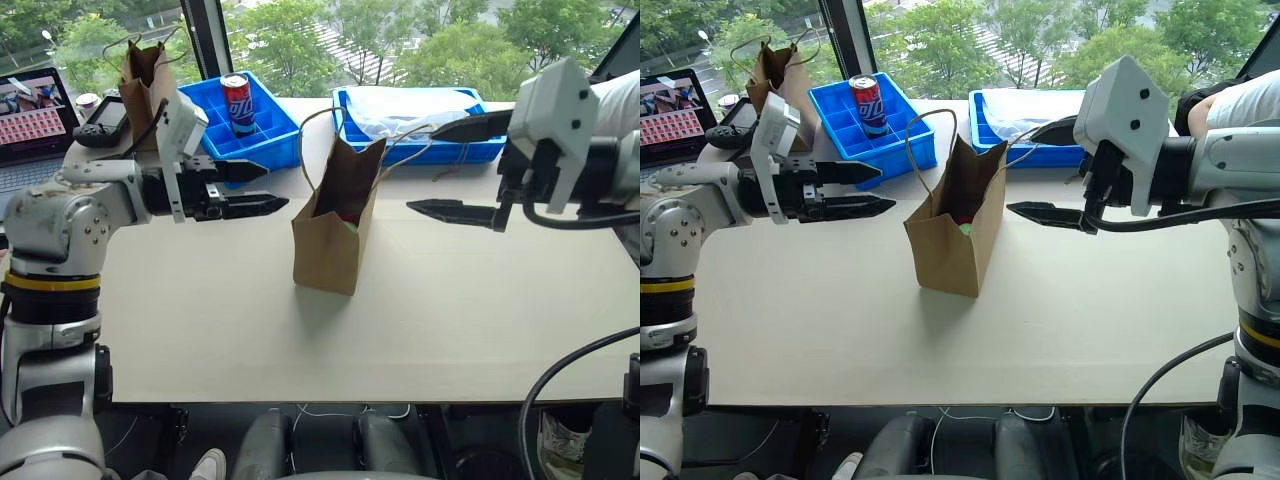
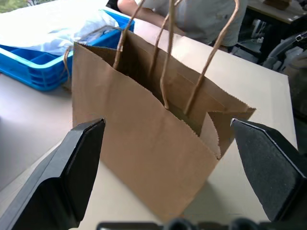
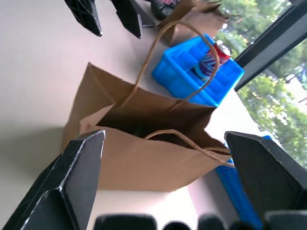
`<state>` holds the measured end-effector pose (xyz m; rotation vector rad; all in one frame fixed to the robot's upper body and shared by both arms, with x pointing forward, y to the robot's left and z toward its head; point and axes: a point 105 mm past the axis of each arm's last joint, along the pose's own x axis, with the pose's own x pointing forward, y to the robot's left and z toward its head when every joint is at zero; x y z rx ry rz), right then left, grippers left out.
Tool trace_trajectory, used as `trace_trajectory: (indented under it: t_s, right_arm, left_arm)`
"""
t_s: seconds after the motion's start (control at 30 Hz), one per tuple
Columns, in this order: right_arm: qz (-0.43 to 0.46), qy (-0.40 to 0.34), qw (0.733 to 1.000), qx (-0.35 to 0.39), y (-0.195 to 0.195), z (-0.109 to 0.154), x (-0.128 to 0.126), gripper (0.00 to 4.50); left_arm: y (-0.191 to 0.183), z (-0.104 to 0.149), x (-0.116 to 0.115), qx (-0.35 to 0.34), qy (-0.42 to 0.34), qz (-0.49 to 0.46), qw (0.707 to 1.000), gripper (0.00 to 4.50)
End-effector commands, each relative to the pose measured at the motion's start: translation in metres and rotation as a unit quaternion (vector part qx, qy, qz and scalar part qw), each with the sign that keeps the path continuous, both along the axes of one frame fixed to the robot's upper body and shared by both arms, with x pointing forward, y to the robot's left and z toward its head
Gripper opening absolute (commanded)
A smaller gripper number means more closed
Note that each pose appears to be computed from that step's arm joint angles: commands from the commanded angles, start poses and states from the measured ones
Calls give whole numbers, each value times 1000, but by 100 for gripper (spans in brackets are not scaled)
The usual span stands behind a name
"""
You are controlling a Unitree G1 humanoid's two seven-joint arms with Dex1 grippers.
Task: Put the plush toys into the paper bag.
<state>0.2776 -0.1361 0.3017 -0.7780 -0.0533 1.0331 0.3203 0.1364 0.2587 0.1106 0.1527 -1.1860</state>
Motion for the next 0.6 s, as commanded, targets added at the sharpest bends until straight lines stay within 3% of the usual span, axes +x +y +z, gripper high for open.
trace_trajectory:
  t_s: [0.03,0.13,0.27,0.43,0.6]
  right_arm:
    - [-15,23,1000,-12,-9,-8,-4,394]
    - [-32,30,999,-23,-12,-25,4,306]
    - [-64,23,997,-30,-11,-51,25,168]
    - [-60,19,998,-15,1,-73,41,2]
    - [-11,32,999,25,32,-85,39,2]
  left_arm:
    - [3,8,-12,7,-40,-18,999,450]
    - [10,3,-13,6,-48,-17,999,450]
    - [11,-23,-23,32,-22,-34,999,450]
    - [-11,-34,-22,-4,-15,-28,999,450]
    - [-40,-40,-21,-51,-5,-12,999,450]
